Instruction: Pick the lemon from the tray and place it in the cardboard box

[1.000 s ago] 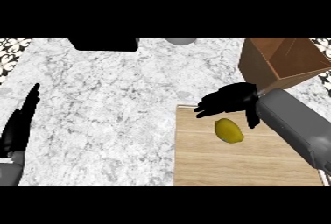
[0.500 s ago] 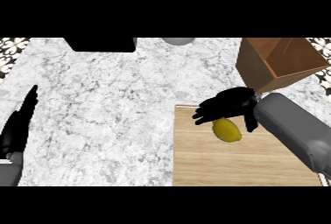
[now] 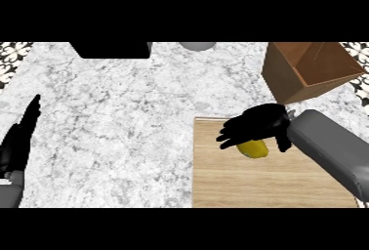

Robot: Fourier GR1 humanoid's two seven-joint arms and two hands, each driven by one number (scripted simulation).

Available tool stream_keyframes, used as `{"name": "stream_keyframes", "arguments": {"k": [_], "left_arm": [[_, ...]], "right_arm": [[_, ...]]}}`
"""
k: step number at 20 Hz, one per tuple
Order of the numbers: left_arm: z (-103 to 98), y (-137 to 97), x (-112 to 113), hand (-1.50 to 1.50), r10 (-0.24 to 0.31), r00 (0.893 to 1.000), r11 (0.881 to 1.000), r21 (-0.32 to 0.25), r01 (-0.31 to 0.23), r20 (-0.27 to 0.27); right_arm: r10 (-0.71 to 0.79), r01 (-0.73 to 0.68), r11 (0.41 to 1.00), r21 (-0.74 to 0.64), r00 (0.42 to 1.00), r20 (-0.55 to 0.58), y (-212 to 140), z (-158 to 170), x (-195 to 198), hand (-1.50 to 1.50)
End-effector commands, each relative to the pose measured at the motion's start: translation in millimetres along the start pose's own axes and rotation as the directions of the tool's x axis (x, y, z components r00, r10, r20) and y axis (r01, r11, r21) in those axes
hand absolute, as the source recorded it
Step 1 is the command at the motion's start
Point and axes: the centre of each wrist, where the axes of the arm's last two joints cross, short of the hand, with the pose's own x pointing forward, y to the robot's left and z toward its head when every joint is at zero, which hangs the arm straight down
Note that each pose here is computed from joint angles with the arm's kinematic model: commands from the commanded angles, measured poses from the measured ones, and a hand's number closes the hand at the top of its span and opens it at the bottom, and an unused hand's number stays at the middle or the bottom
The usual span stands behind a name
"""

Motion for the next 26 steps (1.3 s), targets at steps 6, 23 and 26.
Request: {"name": "stream_keyframes", "arguments": {"k": [6, 23, 26], "left_arm": [[-9.7, -1.4, 20.7, 0.0, 0.0, 1.0, 1.0, -0.004, 0.0, 0.001], [11.8, 5.7, -22.1, 0.0, -0.005, 0.999, 0.999, 0.032, 0.007, -0.046], [13.2, 19.0, -25.9, 0.0, 0.0, 0.996, 0.995, 0.098, 0.009, -0.091]], "right_arm": [[-0.056, 0.056, 0.995, 0.085, 0.998, -0.004, 5.6, -40.2, 1.6, -1.5], [-0.143, -0.077, 0.89, -0.449, 0.888, -0.436, 46.0, 47.8, -16.8, 1.5], [-0.415, -0.064, 0.843, -0.534, 0.554, -0.722, 93.1, 154.1, -15.6, 1.5]]}}
